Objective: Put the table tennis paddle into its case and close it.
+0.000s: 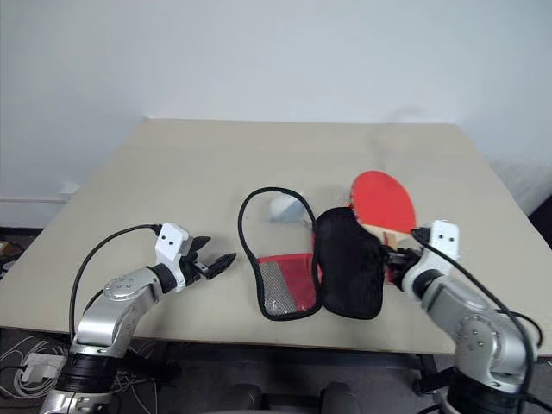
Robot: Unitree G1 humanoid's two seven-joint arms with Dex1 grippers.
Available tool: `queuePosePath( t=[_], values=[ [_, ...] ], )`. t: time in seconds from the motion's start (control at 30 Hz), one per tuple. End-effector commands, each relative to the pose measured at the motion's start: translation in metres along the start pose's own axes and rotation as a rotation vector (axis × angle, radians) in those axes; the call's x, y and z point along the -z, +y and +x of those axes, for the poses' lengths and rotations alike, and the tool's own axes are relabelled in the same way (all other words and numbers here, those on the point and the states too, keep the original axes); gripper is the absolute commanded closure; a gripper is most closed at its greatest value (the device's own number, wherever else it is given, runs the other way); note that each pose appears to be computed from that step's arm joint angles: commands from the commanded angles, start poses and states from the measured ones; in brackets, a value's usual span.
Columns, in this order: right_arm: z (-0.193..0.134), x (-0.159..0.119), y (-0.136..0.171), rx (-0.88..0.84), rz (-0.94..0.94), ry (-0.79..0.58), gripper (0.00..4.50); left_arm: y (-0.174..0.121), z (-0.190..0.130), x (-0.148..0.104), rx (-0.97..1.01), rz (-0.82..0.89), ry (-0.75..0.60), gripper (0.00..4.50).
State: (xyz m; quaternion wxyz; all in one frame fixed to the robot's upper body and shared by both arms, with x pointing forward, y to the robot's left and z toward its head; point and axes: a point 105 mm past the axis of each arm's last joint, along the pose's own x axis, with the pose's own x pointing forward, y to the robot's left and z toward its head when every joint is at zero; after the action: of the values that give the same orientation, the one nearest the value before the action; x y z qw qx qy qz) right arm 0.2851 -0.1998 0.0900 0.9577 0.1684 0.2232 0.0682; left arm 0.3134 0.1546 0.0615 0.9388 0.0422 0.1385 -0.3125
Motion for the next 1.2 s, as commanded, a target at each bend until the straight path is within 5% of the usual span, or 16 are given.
queuePosePath(
  t=[0.03,0.5,1.2],
  values=[
    [-0.003,-0.006,0.012,0.002,-0.009,-0.053,3.39,0.001,0.0,-0.013,0.004,0.036,-0.036,0.0],
    [0.006,0.036,0.026,0.047,0.016,0.068,3.39,-0.002,0.004,-0.01,0.017,0.03,-0.035,0.0],
    [-0.001,0.047,0.006,0.152,0.013,0.082,3.39,-0.003,0.004,-0.012,0.015,0.024,-0.04,0.0]
  ],
)
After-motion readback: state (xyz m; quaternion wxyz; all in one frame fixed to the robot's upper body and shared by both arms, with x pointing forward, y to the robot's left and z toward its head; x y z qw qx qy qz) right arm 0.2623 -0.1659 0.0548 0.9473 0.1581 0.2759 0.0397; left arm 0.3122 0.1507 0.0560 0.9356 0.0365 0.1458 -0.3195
